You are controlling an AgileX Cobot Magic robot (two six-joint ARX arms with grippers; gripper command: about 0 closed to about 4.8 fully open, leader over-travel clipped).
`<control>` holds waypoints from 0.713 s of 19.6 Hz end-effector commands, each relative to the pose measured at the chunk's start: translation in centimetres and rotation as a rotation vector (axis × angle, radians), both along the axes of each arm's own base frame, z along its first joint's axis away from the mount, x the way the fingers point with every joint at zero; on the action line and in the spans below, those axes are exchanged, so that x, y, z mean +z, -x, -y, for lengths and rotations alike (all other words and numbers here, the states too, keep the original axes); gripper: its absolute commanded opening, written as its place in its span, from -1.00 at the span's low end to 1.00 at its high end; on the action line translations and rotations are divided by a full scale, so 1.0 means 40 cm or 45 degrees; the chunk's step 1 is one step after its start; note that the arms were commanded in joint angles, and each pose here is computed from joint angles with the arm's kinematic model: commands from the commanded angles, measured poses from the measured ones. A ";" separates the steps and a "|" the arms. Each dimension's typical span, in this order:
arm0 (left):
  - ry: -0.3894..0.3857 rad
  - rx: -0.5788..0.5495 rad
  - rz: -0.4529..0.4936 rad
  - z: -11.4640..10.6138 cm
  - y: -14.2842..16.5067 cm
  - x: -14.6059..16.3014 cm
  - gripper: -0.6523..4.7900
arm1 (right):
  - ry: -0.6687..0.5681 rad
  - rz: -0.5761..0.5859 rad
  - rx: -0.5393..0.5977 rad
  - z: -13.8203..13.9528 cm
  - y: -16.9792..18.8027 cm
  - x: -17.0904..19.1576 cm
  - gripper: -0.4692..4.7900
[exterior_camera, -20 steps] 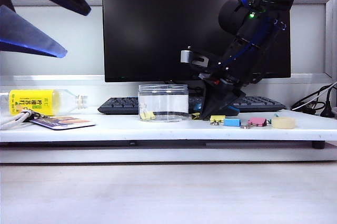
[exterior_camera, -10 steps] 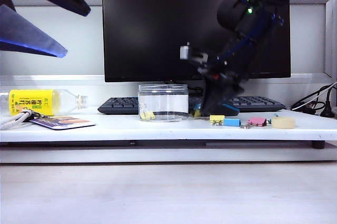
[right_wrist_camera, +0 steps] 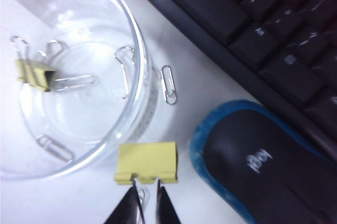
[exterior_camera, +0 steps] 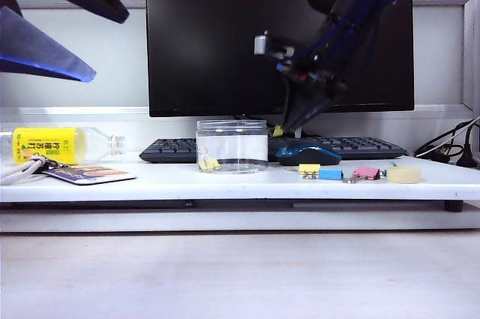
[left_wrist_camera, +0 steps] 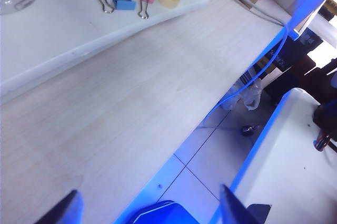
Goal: Pick up the clips with the largest number of clips of the same color on the table and place them in a round transparent plastic box.
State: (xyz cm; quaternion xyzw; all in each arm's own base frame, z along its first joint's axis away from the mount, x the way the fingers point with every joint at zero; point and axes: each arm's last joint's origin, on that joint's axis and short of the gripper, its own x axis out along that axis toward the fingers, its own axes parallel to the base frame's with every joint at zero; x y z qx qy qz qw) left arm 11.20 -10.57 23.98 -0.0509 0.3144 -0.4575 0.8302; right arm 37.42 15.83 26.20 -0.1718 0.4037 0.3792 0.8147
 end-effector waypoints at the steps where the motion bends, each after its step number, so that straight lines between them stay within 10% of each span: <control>1: 0.009 -0.005 0.021 0.001 0.000 0.006 0.50 | -0.044 0.082 0.006 0.007 0.016 0.070 -0.62; 14: 0.007 -0.008 0.025 0.001 0.000 0.006 0.50 | -0.338 0.071 0.283 -0.073 0.043 0.092 -0.62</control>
